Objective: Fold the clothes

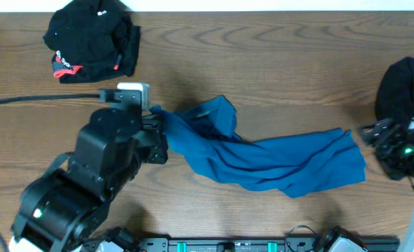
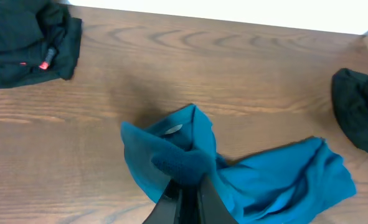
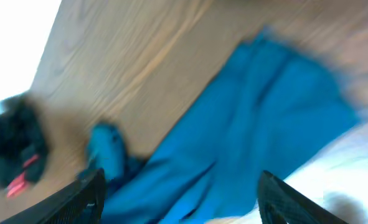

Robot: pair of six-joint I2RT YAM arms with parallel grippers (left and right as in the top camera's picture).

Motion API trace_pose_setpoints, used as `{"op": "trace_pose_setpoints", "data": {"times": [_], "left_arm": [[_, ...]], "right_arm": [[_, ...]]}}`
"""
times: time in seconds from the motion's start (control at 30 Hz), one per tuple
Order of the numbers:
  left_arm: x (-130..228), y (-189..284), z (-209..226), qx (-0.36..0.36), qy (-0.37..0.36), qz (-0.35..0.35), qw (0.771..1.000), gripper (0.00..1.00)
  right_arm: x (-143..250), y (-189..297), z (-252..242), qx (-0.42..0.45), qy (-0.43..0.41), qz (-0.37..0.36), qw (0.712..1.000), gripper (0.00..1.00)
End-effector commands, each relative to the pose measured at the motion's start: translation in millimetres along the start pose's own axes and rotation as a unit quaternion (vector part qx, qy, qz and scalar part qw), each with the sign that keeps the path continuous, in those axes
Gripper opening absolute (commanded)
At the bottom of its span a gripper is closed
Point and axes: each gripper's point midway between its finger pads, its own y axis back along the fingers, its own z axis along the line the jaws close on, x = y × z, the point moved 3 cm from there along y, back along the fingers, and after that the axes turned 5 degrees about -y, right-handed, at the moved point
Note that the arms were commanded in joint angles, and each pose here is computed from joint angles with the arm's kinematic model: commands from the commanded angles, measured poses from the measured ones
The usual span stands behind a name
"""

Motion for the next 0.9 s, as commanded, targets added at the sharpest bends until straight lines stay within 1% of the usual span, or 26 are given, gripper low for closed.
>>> {"op": "trace_pose_setpoints", "data": {"times": [0.0, 0.1, 0.2, 0.3, 0.4, 0.57, 0.73, 0.87], "left_arm": [[-8, -2, 0, -0.011, -0.005, -0.006, 1.000, 0.06], [-8, -6, 0, -0.013, -0.006, -0.002, 1.000, 0.06], [-10, -6, -1, -0.011, -0.005, -0.007, 1.000, 0.06], [-15, -4, -4, -0.003, -0.003, -0.018, 1.000, 0.06], [-18, -2, -11, 0.013, -0.008, -0.027, 1.000, 0.06], [-23, 1, -20, 0.027, -0.021, -0.042, 0.999, 0.06], [-34, 9, -6, -0.021, -0.016, -0.071, 0.997, 0.06], [-44, 16, 9, -0.073, -0.010, -0.099, 0.992, 0.06]], "right_arm": [[33, -16, 21, -0.141, -0.021, 0.105, 0.984, 0.75], [46, -29, 16, -0.179, -0.039, 0.140, 0.973, 0.74], [60, -46, 6, -0.176, -0.042, 0.163, 0.970, 0.73], [76, -59, 6, -0.171, -0.028, 0.192, 0.966, 0.72], [90, -72, 13, -0.149, -0.004, 0.210, 0.966, 0.72], [113, -100, 37, -0.088, 0.045, 0.190, 0.977, 0.73], [142, -115, 52, -0.051, 0.064, 0.173, 0.982, 0.79], [170, -121, 51, -0.022, 0.050, 0.202, 0.978, 0.80]]}}
